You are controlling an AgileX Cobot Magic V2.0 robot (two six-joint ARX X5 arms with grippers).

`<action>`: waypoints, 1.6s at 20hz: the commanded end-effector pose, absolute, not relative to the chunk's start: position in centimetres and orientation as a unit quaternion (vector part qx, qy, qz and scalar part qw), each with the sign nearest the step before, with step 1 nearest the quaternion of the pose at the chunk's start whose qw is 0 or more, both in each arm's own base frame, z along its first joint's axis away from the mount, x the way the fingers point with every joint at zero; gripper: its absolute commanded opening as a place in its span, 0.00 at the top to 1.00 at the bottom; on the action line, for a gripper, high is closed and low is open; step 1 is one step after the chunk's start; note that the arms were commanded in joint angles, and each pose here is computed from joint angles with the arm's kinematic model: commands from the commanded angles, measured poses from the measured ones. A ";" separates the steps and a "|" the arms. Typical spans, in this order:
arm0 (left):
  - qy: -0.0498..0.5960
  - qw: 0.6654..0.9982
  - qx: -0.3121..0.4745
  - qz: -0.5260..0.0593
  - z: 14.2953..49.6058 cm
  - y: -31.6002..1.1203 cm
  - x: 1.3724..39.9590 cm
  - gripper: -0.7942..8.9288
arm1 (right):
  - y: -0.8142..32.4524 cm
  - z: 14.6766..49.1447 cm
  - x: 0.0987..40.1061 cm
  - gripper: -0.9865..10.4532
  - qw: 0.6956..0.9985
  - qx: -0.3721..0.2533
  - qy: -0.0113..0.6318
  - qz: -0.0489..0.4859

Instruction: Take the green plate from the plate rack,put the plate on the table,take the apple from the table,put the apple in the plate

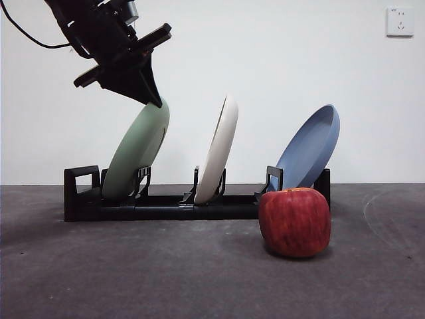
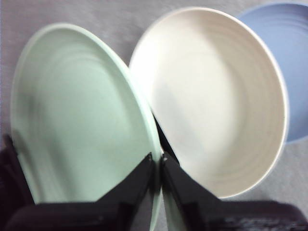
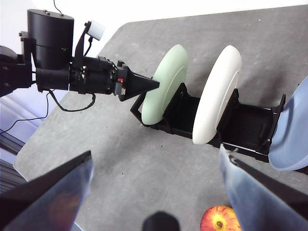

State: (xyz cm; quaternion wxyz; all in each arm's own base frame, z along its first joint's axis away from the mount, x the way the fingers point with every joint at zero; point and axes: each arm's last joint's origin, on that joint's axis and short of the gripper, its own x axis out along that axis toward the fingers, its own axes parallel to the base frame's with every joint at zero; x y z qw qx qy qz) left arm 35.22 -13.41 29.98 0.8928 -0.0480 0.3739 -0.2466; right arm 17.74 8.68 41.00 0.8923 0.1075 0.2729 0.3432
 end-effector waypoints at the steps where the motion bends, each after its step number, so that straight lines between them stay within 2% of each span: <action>1: 0.376 0.893 -0.036 -0.244 29.8 -13.5 35.3 0.93 | 8.7 41.1 17.8 0.53 0.894 0.104 0.270 0.343; 7: 0.358 0.899 -0.038 -0.248 31.3 -13.6 35.5 0.93 | 8.7 41.0 17.7 0.53 0.892 0.103 0.277 0.342; 13: 0.296 0.916 -0.039 -0.268 38.8 -14.2 34.9 0.93 | 8.7 40.9 17.7 0.53 0.892 0.103 0.278 0.342; 16: 0.289 0.915 -0.031 -0.280 42.2 -14.5 33.5 0.93 | 8.7 40.9 17.7 0.53 0.892 0.101 0.278 0.342; 22: 0.332 0.874 0.084 -0.346 47.0 -15.2 27.3 0.93 | 8.5 40.9 17.9 0.53 0.911 0.081 0.268 0.304; 24: 0.353 0.862 0.124 -0.342 47.7 -15.1 25.0 0.93 | 8.4 40.9 17.9 0.53 0.918 0.075 0.265 0.285; 27: 0.316 0.873 0.134 -0.347 49.7 -14.8 21.5 0.93 | 8.2 40.9 18.1 0.53 0.931 0.058 0.259 0.252; 32: 0.259 0.881 0.141 -0.370 52.0 -13.7 14.8 0.93 | 8.1 40.9 18.1 0.53 0.936 0.053 0.257 0.234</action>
